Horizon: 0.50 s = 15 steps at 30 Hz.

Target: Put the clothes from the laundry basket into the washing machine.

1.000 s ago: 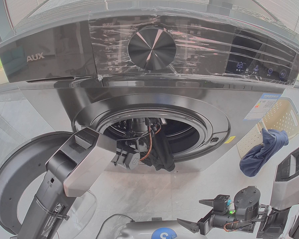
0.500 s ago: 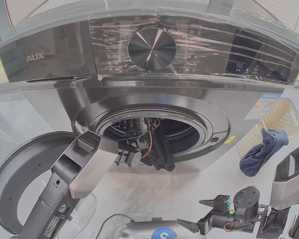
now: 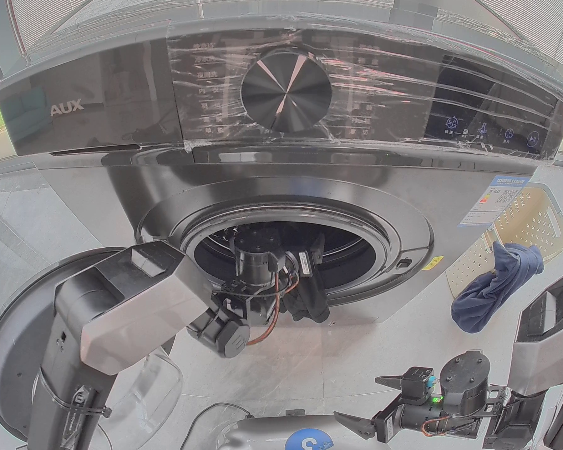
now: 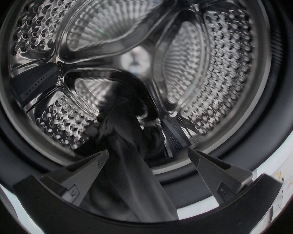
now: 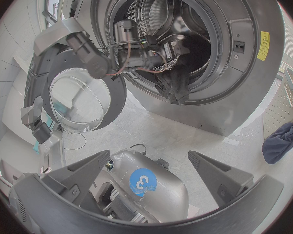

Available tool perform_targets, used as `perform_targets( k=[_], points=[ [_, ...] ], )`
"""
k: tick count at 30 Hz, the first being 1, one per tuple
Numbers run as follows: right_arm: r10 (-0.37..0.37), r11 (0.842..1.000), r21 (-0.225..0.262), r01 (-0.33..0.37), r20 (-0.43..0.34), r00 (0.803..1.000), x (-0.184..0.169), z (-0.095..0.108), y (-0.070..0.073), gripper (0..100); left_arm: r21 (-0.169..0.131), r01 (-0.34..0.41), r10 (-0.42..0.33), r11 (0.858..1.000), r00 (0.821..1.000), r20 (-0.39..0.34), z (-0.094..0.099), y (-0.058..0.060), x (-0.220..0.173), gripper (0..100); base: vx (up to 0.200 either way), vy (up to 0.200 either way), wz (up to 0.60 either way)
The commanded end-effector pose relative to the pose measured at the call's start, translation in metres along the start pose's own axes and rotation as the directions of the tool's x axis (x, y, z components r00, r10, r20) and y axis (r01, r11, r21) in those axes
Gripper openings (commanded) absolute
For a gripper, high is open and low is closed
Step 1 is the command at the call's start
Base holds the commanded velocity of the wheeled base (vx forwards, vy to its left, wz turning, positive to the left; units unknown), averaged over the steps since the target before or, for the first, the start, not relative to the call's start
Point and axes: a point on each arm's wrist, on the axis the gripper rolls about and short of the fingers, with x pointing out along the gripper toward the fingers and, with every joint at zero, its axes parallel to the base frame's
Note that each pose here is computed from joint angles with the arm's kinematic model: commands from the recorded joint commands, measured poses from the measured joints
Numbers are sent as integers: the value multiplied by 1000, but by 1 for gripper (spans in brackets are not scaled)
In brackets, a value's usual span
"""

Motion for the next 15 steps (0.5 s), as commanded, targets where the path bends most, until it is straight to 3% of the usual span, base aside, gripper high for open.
perform_targets(
  k=[1,6,15],
  points=[
    [1,1000,1,-1,14,1000,-1,2,0,100,73,196,-186,978,974,-129,20,-17,-111,100,0,0,0],
    [-17,1000,15,17,33,999,-5,6,-5,100,71,222,-212,973,970,-119,22,-16,-133,100,0,0,0],
    [-29,999,21,29,35,999,-6,6,-8,100,128,228,-218,965,972,-90,15,-7,-149,100,-200,0,0]
  ],
)
